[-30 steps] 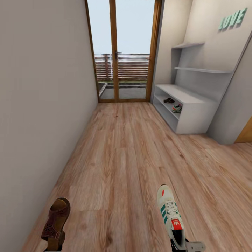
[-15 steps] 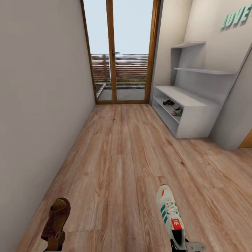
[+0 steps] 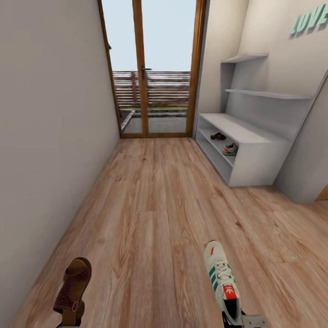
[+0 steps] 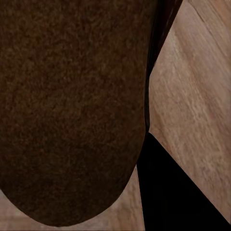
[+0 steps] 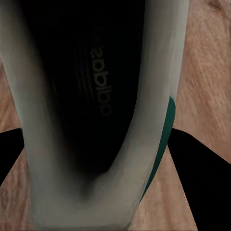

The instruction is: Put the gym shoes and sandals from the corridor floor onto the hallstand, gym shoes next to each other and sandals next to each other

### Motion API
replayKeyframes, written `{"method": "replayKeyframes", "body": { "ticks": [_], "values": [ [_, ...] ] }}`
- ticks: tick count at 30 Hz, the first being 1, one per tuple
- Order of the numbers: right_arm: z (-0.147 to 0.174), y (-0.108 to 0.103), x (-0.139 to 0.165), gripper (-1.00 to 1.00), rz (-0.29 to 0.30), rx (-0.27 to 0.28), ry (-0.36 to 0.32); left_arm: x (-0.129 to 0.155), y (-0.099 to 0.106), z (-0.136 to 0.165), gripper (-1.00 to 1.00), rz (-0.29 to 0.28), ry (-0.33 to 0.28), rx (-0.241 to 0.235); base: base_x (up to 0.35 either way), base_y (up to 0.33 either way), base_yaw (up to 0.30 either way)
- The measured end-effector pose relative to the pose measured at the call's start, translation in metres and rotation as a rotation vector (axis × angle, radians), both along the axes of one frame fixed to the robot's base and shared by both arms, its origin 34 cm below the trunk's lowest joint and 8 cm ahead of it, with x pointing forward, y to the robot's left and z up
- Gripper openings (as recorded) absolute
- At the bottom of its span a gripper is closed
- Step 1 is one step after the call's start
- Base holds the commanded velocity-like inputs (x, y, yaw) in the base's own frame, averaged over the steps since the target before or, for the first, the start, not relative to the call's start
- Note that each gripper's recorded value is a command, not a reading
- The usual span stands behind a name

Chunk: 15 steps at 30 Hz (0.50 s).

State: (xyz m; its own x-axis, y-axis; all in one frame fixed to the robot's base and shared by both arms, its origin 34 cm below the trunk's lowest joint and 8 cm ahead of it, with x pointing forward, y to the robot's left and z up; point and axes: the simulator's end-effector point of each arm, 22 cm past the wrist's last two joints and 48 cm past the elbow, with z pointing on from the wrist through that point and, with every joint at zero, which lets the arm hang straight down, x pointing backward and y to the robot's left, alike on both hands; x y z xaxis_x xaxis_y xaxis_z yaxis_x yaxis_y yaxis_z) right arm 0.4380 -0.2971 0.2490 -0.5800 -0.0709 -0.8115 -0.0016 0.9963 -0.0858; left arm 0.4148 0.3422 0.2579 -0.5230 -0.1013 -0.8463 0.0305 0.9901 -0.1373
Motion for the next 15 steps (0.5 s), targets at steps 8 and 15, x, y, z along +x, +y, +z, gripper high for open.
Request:
{"method": "replayKeyframes", "body": {
  "ticks": [8, 15],
  "values": [
    [0.0004, -0.0002, 0.0005, -1.0, -0.001, 0.0, -0.001, 0.0001, -0.0001, 0.0002, -1.0, -0.001, -0.001, 0.0, 0.34, -0.096, 0.0],
    [0.0, 0.0, 0.0, -1.0, 0.0, 0.0, 0.0, 0.0001, -0.0001, 0.0001, -1.0, 0.0, -0.001, 0.0, 0.34, -0.096, 0.0]
  ]
}}
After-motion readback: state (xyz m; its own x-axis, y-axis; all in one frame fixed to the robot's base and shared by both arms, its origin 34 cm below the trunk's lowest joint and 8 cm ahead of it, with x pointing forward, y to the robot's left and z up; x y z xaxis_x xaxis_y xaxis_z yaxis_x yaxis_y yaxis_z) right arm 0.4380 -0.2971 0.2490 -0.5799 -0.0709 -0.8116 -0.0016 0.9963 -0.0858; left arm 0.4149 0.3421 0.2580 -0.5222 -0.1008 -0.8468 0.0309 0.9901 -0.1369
